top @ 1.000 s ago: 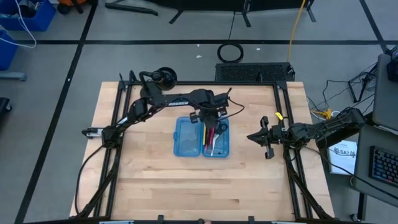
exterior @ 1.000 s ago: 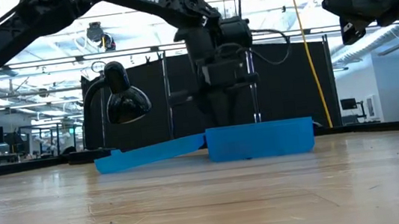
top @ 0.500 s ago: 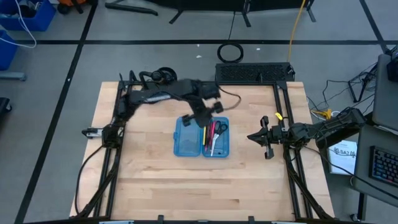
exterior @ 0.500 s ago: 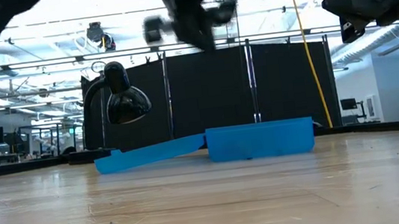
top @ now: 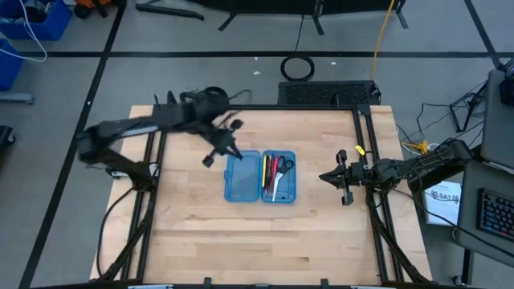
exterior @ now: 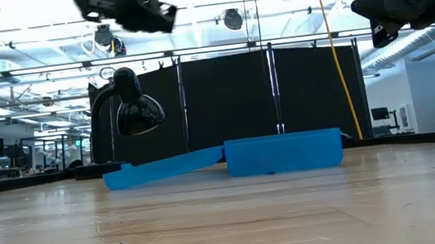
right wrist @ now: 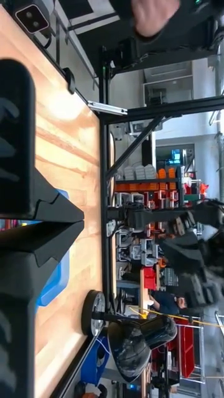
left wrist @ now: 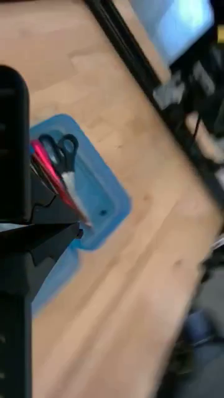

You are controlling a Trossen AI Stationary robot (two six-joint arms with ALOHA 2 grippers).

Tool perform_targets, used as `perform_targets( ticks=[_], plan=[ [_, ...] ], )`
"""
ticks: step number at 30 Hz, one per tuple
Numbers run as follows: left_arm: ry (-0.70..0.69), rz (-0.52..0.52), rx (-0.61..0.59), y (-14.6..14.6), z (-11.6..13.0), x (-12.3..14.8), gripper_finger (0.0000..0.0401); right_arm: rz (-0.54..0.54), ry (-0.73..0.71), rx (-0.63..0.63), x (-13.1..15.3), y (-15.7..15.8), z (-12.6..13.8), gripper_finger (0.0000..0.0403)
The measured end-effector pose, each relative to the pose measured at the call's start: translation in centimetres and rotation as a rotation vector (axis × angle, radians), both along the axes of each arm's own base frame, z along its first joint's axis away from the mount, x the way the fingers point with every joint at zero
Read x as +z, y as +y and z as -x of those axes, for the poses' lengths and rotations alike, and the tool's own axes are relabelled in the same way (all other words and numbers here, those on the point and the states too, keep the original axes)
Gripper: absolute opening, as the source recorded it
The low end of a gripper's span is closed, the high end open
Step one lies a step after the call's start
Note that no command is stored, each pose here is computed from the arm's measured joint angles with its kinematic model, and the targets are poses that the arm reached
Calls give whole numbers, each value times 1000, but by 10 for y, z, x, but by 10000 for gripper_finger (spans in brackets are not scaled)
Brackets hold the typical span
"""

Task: Pick & place school supplies into a supply box
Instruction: Return to Home Position

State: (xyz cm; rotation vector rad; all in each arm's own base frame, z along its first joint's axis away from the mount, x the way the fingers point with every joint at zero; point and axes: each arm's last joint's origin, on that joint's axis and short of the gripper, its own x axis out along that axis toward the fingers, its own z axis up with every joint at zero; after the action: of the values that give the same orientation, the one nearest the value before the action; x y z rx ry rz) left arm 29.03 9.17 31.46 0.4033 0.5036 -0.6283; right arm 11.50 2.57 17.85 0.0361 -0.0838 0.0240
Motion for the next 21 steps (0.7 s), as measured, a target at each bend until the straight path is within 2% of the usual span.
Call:
perform_targets(
  ticks=[4, 8, 10, 13, 16, 21],
  plan=[
    [-129, 108, 189, -21, 31, -38, 2, 1, 4, 0, 0, 0, 0, 0],
    [-308, 118, 392, -47, 62, -72, 1, 6, 7, -1, -1, 0, 0, 0],
    [-359, 151, 441, -56, 80, -83, 1, 17, 7, -2, -1, 0, 0, 0],
    [-422, 174, 485, -66, 103, -89, 1, 33, 6, -4, -1, 0, 0, 0],
    [-490, 173, 531, -73, 124, -80, 1, 41, 8, -6, -1, 0, 0, 0],
    [-471, 146, 569, -80, 156, -66, 1, 43, 8, -6, -1, 0, 0, 0]
  ],
)
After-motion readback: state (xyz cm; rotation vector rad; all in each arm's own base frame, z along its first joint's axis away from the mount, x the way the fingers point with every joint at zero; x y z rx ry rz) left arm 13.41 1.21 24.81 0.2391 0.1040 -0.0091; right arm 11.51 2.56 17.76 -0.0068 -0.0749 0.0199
